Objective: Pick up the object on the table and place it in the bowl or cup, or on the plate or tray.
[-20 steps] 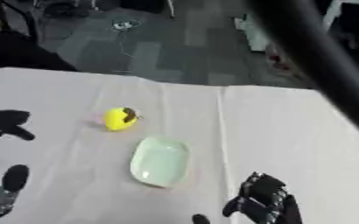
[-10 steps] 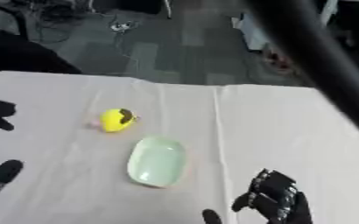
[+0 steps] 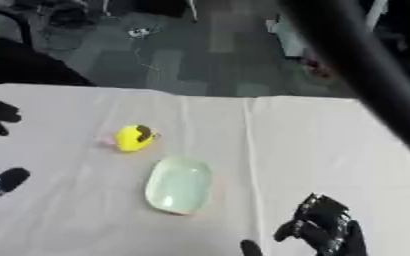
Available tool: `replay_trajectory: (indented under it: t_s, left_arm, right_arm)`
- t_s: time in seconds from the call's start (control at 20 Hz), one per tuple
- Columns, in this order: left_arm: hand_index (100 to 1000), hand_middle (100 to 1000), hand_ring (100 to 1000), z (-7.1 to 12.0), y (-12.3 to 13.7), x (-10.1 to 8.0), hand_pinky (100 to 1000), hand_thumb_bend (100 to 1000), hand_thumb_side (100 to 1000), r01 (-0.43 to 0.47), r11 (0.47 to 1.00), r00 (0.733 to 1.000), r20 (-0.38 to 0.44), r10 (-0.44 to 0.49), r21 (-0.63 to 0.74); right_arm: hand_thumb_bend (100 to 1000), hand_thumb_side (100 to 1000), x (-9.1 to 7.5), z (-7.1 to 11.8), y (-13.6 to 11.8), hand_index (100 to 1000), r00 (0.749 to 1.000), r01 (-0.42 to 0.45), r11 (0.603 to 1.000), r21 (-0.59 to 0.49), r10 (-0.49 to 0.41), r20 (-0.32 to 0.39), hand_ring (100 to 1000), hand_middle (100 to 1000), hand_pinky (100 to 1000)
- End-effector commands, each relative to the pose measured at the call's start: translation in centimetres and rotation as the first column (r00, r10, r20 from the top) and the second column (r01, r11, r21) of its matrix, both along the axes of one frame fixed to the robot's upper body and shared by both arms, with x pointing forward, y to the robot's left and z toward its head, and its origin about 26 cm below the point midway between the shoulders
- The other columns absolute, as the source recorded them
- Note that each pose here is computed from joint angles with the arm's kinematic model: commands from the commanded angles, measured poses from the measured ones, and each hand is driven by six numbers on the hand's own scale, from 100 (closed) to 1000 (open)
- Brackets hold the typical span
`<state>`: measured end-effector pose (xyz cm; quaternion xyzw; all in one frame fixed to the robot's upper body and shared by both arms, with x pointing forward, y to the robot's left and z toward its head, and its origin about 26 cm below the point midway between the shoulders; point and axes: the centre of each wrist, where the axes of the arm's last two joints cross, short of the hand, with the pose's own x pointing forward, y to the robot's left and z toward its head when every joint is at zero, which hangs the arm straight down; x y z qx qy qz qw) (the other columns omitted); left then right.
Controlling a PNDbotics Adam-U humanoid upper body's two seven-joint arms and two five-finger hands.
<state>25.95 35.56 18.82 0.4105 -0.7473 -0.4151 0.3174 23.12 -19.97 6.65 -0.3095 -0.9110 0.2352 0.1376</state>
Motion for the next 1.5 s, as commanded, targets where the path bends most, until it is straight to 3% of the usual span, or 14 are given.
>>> replay_trajectory:
  t_s: [0.05,0.9,1.5]
  left_arm:
    - [731,706,569,2.6,0.4,0.2,548,541,849,-0.033,0.992,0.999,-0.011,0.035,0.125]
    - [715,718,641,7.7,0.4,0.8,594,541,856,-0.155,0.867,0.959,-0.138,0.247,0.474]
    - [717,725,679,8.1,0.0,1.0,616,530,869,-0.252,0.775,0.893,-0.170,0.417,0.580]
  right_arm:
    - [433,531,0.2,0.6,-0.4,372,0.924,-0.285,0.946,0.152,0.229,0.306,303,238,316]
    - [453,551,0.8,1.3,-1.8,384,0.920,-0.289,0.943,0.163,0.226,0.320,304,244,318]
    - [494,576,1.8,2.6,-3.3,401,0.906,-0.312,0.932,0.186,0.233,0.353,305,252,324]
